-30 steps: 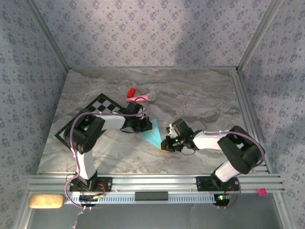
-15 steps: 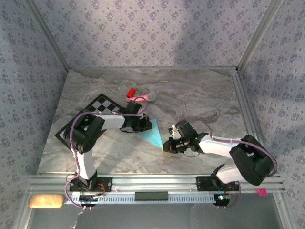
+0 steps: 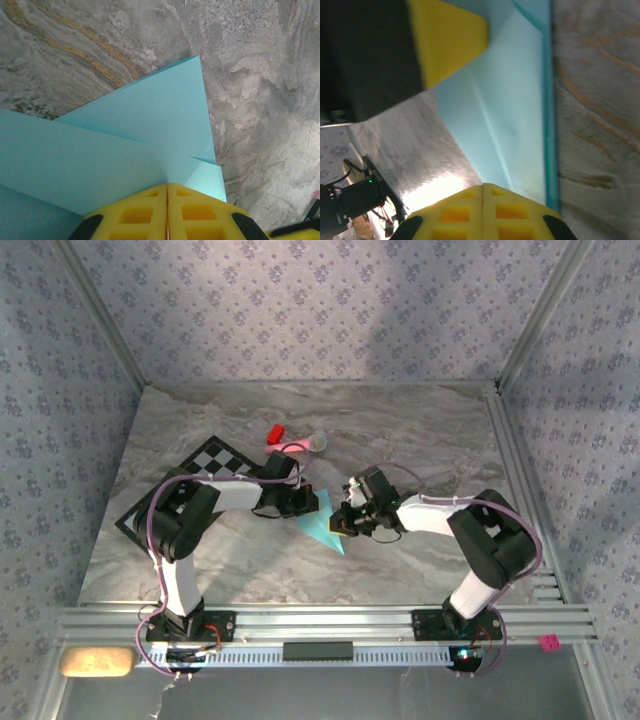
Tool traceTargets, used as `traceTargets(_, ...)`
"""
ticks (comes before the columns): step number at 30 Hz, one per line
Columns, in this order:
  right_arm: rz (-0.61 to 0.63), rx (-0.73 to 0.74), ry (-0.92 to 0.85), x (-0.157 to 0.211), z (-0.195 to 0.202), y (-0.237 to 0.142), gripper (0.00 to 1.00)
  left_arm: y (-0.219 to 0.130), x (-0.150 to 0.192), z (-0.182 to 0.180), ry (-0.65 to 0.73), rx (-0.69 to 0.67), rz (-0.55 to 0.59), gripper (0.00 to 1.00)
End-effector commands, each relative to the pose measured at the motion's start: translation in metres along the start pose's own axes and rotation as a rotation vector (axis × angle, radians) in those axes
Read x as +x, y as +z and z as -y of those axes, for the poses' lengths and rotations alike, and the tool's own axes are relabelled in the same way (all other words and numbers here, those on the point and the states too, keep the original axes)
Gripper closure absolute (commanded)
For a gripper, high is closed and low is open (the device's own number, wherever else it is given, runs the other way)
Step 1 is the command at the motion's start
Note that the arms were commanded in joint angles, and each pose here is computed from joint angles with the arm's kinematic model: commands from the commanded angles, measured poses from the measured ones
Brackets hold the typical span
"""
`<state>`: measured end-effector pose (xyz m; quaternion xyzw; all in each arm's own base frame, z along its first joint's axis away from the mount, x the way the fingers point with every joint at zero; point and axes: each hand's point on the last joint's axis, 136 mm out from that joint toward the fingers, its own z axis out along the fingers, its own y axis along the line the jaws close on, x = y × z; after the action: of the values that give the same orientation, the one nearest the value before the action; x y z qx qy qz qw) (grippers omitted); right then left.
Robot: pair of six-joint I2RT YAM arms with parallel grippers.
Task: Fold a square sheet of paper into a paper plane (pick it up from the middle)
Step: Fourth fold the wing at the center of the table.
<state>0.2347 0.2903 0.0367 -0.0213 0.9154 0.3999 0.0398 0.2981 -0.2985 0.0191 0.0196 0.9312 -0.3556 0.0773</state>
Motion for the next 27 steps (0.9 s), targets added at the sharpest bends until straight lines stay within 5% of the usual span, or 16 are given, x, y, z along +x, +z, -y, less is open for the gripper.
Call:
traceTargets(1,-0.050,0.063,0.057,0.018,0.026,0.010,1.00,0.004,0.008,-0.027,-0.021,-0.090,-0.020,0.90)
traceTargets(6,-0.085,0.210,0.116,0.046,0.067,0.013,1.00,-0.004,-0.001,-0.010,0.002,-0.056,-0.007,0.88)
traceTargets(13,-0.088,0.239,0.130,0.052,0.072,0.016,1.00,-0.033,-0.017,0.032,0.077,-0.014,0.061,0.78)
traceTargets(23,-0.062,0.228,0.148,0.050,0.072,0.017,1.00,-0.012,0.030,0.048,0.035,0.059,-0.020,0.95)
traceTargets(27,-0.068,0.231,0.149,0.052,0.074,0.017,1.00,0.002,0.044,0.026,-0.011,0.048,-0.048,0.97)
